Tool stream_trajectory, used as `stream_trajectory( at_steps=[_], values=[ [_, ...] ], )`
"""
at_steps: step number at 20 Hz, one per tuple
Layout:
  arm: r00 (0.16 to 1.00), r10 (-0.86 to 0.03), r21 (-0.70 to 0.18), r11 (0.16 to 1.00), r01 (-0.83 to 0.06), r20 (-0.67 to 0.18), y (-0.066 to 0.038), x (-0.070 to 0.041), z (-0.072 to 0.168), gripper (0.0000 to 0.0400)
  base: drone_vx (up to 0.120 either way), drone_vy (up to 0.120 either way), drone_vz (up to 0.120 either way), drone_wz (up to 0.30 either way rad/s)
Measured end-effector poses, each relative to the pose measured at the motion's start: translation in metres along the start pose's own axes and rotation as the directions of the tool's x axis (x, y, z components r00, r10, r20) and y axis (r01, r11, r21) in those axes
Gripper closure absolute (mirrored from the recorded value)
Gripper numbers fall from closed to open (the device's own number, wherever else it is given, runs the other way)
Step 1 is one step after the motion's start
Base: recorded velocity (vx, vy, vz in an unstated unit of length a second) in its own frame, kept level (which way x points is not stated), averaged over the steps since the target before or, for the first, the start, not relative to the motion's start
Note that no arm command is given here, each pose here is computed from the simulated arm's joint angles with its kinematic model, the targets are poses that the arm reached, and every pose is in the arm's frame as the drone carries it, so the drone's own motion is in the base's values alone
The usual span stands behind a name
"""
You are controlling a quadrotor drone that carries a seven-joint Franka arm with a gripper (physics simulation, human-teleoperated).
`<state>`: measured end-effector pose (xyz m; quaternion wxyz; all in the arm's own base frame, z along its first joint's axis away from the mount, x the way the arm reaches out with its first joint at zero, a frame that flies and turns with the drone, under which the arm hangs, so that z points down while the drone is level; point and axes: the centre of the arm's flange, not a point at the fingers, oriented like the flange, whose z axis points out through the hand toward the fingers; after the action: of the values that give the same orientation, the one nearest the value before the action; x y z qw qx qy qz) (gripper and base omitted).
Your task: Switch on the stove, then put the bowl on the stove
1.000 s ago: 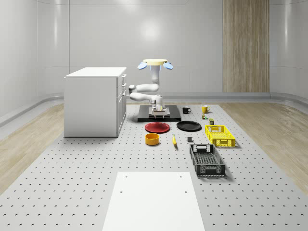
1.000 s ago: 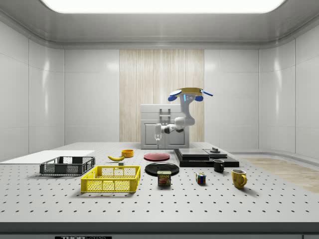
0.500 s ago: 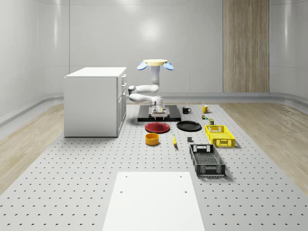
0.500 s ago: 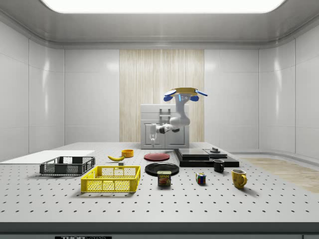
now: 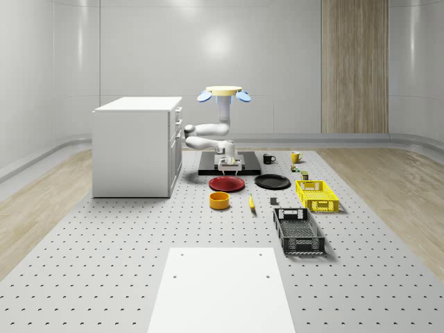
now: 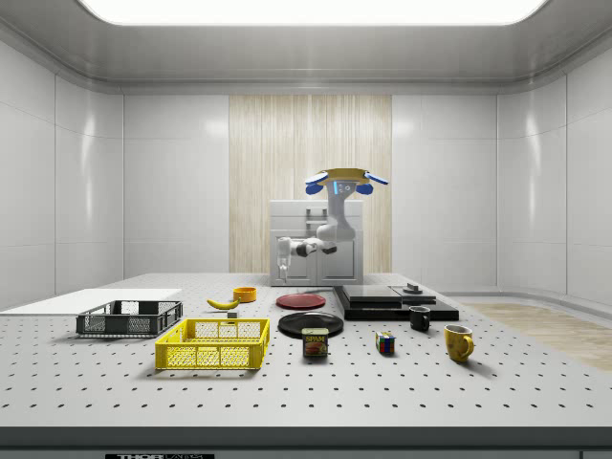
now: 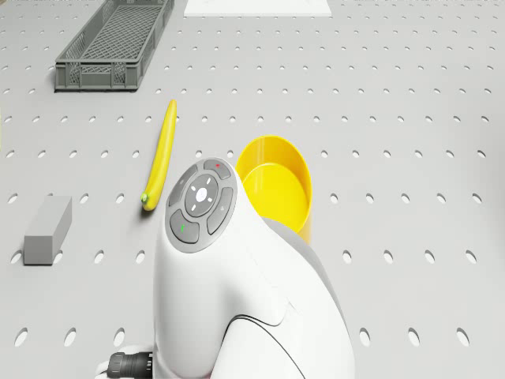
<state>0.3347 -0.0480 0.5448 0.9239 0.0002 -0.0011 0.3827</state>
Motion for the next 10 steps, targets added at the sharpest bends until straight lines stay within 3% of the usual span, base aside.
stream_trajectory(
  at_steps=[10],
  values=[
    [1.0, 0.0, 0.0, 1.0, 0.0, 0.0, 0.0, 0.0, 0.0, 0.0, 0.12, 0.0, 0.0, 0.0]
  ],
)
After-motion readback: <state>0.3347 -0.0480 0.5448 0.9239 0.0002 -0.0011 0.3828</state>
